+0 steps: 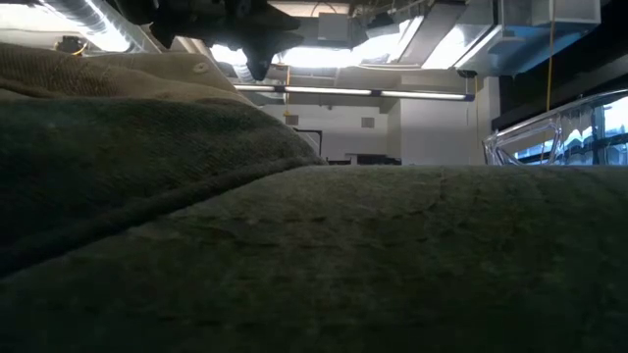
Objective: Pick & Place hat
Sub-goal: Put the top black cap into the bottom transparent bin
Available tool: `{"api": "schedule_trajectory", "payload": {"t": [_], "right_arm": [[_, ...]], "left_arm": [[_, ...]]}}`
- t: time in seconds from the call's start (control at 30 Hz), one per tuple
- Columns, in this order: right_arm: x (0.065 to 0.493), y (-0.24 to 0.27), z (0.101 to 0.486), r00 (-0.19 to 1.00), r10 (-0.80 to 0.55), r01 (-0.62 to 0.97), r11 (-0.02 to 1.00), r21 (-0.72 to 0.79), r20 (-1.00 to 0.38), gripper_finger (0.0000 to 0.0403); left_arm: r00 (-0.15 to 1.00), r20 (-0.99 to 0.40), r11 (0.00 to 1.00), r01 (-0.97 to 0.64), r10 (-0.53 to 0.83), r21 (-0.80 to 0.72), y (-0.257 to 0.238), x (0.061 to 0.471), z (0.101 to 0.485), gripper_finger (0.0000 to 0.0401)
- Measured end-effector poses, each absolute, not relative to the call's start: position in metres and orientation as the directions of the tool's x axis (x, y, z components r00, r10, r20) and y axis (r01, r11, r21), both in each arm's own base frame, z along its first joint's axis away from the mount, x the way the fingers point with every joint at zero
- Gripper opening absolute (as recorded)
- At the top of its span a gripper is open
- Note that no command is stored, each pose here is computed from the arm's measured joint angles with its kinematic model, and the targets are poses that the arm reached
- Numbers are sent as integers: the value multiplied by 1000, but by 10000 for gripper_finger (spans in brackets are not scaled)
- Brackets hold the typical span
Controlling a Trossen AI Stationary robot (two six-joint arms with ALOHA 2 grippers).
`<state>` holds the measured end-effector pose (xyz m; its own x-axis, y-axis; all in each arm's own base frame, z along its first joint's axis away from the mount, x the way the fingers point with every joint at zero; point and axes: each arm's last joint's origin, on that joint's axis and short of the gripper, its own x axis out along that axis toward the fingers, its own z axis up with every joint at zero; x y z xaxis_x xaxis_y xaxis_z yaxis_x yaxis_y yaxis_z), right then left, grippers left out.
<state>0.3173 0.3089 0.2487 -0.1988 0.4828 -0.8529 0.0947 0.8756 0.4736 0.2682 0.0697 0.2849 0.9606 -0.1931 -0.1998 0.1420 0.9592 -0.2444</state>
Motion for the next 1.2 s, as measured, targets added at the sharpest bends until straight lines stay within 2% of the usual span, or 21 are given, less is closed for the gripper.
{"api": "schedule_trajectory", "payload": {"t": [0.17, 0.27, 0.47, 0.6, 0.73, 1.03, 1.2], "right_arm": [[295, 299, 248, -347, 326, 219, 940, 262, -880, 214], [284, 294, 249, -415, 240, 240, 959, 149, -877, 214], [281, 296, 248, -413, 219, 238, 963, 127, -884, 214], [278, 295, 255, -415, 243, 365, 927, 84, -877, 214], [268, 295, 272, -352, 217, 445, 895, 41, -910, 214], [253, 302, 279, -354, 222, 387, 919, 73, -908, 214], [234, 283, 282, -356, 172, 420, 907, 7, -919, 214]], "left_arm": [[961, -200, 959, 142, -193, -245, 70, 268, 285, 112], [961, -200, 959, 142, -193, -244, 70, 268, 285, 112], [960, -202, 961, 144, -194, -237, 70, 268, 285, 111], [959, -205, 961, 144, -194, -236, 70, 268, 284, 111], [960, -204, 961, 144, -193, -236, 70, 268, 284, 112], [960, -202, 961, 144, -193, -236, 70, 268, 285, 112], [961, -199, 963, 143, -190, -229, 70, 268, 285, 111]]}}
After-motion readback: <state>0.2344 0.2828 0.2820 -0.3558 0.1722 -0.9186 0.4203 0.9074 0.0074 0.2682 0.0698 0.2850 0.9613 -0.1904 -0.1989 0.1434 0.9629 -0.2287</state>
